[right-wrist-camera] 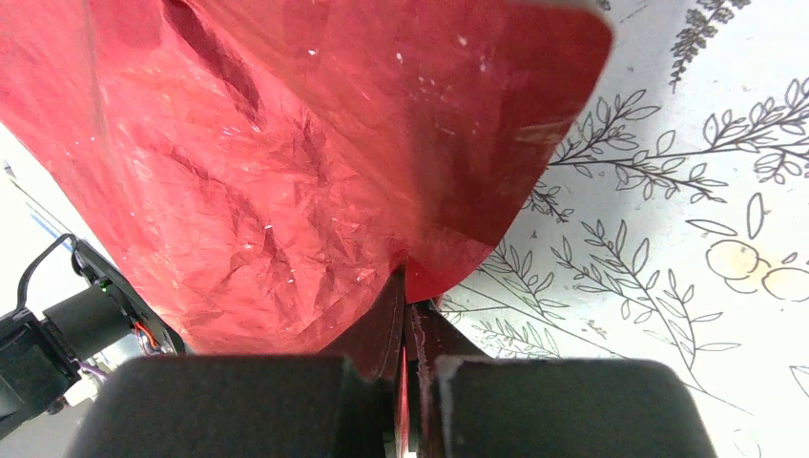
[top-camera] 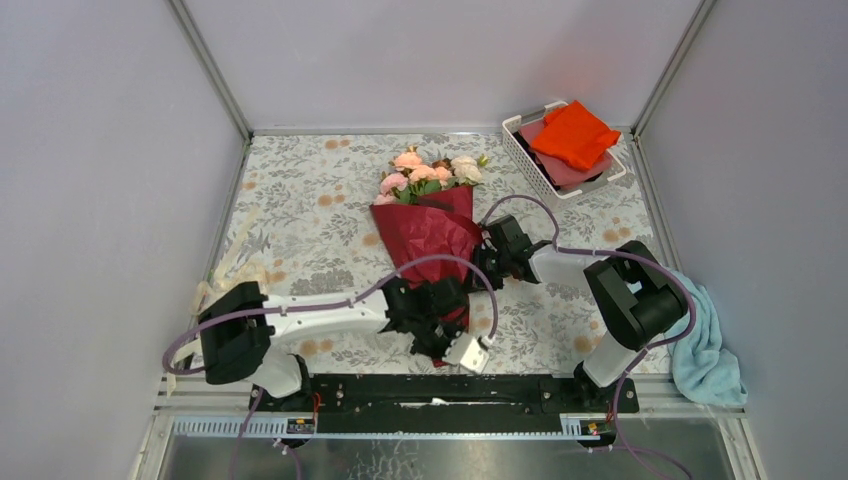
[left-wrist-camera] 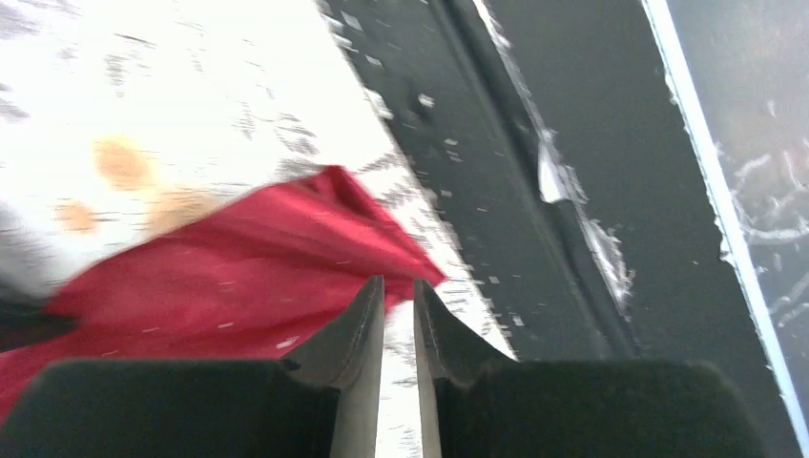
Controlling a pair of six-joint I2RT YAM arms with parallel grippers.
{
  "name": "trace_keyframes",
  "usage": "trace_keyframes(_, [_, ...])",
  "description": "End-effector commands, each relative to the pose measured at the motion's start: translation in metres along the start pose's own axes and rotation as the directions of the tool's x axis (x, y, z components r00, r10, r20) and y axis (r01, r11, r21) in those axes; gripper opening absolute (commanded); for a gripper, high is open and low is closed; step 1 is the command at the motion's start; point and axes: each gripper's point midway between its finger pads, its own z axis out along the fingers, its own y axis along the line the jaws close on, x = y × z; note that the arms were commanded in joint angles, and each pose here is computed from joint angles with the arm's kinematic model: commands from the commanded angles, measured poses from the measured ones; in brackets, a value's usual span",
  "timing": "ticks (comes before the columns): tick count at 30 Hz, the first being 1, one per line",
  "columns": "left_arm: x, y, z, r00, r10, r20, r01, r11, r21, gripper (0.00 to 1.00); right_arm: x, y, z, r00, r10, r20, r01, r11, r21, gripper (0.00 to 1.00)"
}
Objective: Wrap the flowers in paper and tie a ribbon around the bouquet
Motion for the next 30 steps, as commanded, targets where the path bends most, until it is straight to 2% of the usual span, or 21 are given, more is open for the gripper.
trace_keyframes(1, [-0.029, 0.051, -0.035, 0.984, -0.057, 0.168, 0.075, 0.991, -0.108, 0.22, -0.017, -0.005, 0.002, 0.998, -0.017, 0.053, 0.015, 0.999, 0.038, 0.0])
trace_keyframes(3, [-0.019, 0.089, -0.03, 0.971, -0.154, 0.184, 0.192, 0.959, -0.209, 0.23, -0.018, -0.005, 0.001, 0.998, -0.021, 0.055, 0.018, 0.999, 0.038, 0.02])
trace_keyframes(5, [0.001, 0.101, -0.011, 0.979, -0.179, 0.101, 0.199, 0.948, -0.247, 0.26, -0.019, -0.004, 0.0, 0.998, -0.023, 0.057, 0.021, 0.999, 0.036, 0.03])
trace_keyframes(10, [0.025, 0.076, 0.031, 0.995, -0.097, -0.03, 0.089, 0.973, -0.212, 0.37, -0.021, -0.001, -0.003, 0.997, -0.031, 0.067, 0.029, 0.999, 0.033, 0.08])
trace_keyframes(12, [0.034, 0.06, 0.043, 0.995, -0.065, -0.076, 0.051, 0.983, -0.179, 0.39, -0.025, 0.0, -0.005, 0.996, -0.043, 0.081, 0.04, 0.998, 0.038, 0.15])
trace_keyframes(13, [0.037, 0.055, 0.047, 0.994, -0.053, -0.097, 0.036, 0.985, -0.169, 0.4, -0.023, -0.004, -0.007, 0.997, -0.043, 0.069, 0.039, 0.997, 0.064, 0.22])
trace_keyframes(15, [0.045, 0.046, 0.055, 0.99, -0.038, -0.134, 0.018, 0.988, -0.15, 0.4, -0.029, -0.008, -0.012, 0.995, -0.065, 0.079, 0.057, 0.993, 0.101, 0.41])
trace_keyframes(16, [0.048, 0.042, 0.057, 0.988, -0.037, -0.147, 0.016, 0.99, -0.141, 0.4, -0.034, -0.008, -0.015, 0.993, -0.075, 0.091, 0.065, 0.991, 0.114, 0.53])
trace_keyframes(17, [0.051, 0.039, 0.059, 0.987, -0.034, -0.156, 0.013, 0.991, -0.134, 0.4, -0.038, -0.01, -0.018, 0.992, -0.083, 0.1, 0.07, 0.989, 0.127, 0.69])
trace_keyframes(20, [0.057, 0.036, 0.061, 0.985, -0.038, -0.168, 0.017, 0.992, -0.124, 0.4, -0.053, -0.015, -0.023, 0.988, -0.09, 0.126, 0.073, 0.989, 0.131, 0.88])
trace_keyframes(26, [0.06, 0.033, 0.061, 0.984, -0.035, -0.176, 0.015, 0.993, -0.114, 0.4, -0.071, -0.029, -0.013, 0.99, -0.081, 0.112, 0.066, 0.989, 0.129, 0.91])
trace_keyframes(30, [0.059, 0.032, 0.062, 0.985, -0.028, -0.172, 0.01, 0.995, -0.104, 0.41, -0.072, -0.027, 0.01, 0.995, -0.083, 0.051, 0.079, 0.994, 0.076, 0.91])
